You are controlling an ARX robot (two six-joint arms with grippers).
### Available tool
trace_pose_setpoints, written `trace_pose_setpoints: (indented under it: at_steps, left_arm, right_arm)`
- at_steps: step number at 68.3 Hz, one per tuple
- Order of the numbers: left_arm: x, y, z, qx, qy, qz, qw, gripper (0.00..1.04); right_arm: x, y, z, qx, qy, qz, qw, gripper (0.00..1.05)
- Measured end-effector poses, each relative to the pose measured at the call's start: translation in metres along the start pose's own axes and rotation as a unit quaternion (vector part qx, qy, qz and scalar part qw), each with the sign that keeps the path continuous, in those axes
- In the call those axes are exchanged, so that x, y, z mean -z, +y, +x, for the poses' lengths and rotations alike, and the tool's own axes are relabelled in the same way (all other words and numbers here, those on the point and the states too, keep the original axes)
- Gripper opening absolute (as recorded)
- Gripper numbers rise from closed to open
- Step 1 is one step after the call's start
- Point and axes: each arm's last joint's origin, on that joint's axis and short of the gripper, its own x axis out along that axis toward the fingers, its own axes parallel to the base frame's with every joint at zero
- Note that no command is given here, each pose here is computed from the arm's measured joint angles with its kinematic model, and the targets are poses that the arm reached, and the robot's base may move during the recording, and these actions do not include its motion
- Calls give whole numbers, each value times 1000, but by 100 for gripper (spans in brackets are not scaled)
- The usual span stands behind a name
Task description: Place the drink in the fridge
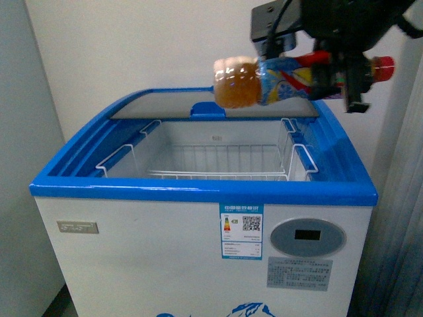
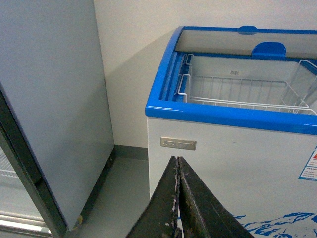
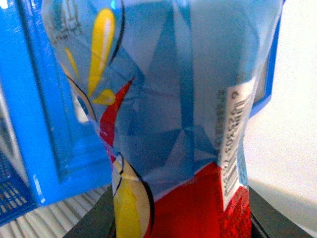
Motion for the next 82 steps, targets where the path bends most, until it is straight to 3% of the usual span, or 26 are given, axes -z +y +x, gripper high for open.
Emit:
trace_pose_setpoints:
  at_steps: [26, 49, 64, 72, 82]
  left_arm:
    - [9, 0, -16, 0, 0, 0, 1000, 3]
    - [14, 0, -25, 0, -9, 0, 1000, 3]
    - [14, 0, -29, 0, -10, 0, 1000, 3]
    - [15, 0, -32, 0, -9, 0, 1000, 3]
    - [15, 0, -35, 0, -9, 0, 1000, 3]
  right_arm:
    - [-52, 30, 91, -39, 4, 15, 999, 40]
    - [-62, 40, 119, -33, 5, 35, 999, 40]
    - [-62, 45, 121, -34, -9, 54, 998, 74]
    - [-62, 44, 106, -31, -27, 76, 996, 98]
    - [-53, 26, 58, -7, -72, 121, 990, 97]
